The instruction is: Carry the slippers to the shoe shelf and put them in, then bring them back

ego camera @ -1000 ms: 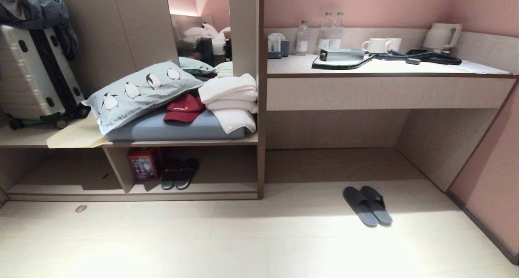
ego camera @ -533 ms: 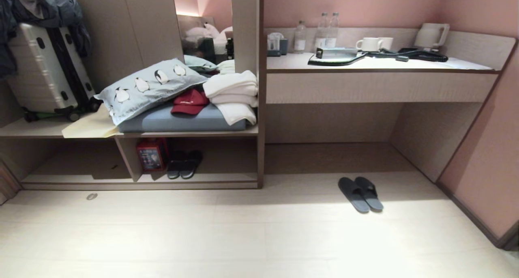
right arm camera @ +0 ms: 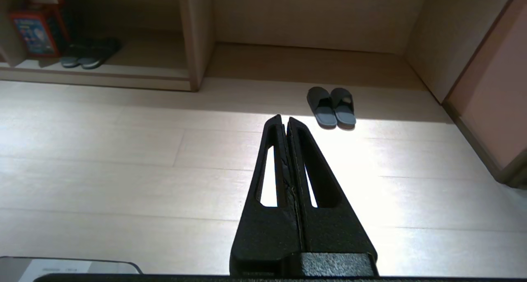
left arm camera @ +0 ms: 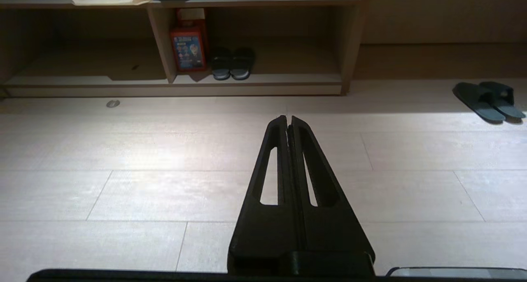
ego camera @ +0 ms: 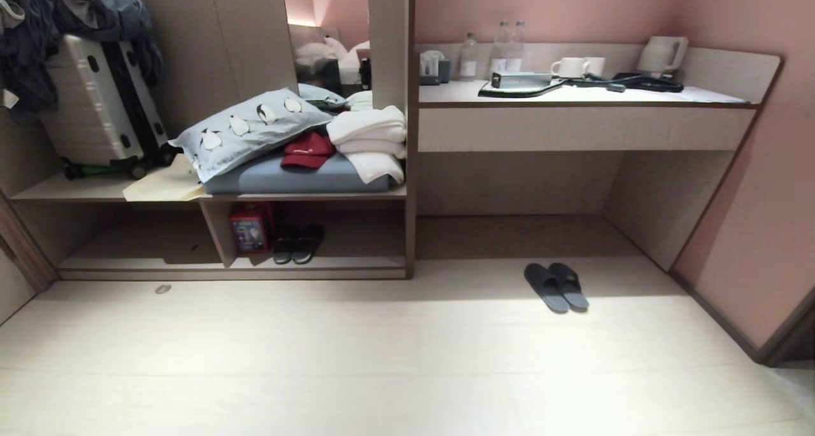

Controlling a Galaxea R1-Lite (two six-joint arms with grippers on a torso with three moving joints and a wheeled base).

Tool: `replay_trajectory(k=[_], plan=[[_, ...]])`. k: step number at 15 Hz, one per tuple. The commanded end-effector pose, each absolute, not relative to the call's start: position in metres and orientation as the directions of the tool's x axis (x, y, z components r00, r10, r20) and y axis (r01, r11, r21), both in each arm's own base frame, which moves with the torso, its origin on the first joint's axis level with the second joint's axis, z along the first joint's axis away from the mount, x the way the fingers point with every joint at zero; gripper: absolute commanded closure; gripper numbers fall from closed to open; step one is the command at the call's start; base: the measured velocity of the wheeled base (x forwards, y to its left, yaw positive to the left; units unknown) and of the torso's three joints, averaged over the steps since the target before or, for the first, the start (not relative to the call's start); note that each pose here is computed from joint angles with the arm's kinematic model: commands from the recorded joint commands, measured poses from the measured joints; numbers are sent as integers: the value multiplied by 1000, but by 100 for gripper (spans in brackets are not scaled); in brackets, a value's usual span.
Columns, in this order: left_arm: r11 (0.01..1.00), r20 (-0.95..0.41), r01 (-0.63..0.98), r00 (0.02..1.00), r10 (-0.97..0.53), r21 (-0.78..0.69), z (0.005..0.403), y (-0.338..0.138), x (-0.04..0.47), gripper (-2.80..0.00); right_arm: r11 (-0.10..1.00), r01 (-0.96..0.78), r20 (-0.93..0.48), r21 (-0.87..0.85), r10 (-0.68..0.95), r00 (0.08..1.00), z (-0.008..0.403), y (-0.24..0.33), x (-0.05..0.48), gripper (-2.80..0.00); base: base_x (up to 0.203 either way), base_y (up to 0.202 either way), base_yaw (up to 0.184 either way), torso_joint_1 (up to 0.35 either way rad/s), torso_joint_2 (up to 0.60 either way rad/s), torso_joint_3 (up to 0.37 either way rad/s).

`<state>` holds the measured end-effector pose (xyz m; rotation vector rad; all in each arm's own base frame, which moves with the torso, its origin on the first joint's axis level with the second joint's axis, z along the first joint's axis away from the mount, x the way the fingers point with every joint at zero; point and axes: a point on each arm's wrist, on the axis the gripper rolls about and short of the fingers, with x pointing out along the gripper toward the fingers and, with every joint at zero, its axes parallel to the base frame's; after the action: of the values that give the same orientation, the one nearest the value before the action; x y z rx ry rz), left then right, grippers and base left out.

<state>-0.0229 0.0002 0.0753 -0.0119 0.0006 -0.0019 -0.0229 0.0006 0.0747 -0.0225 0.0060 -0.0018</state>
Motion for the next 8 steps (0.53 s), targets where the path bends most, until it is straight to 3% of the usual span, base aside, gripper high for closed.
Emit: replay_trajectory(k=[1,8], plan=[[1000,-3,0,1000,0,-12,75,0,-23,0,1000,1,-7,-24,-2,1000,74,1,-23,0,-198,0,3,4,2,9],[1000,-3,1,1000,-2,-12,75,0,-23,0,1000,1,-8,-23,-2,1000,74,1,-23,0,-195,0,1,3,3,3]])
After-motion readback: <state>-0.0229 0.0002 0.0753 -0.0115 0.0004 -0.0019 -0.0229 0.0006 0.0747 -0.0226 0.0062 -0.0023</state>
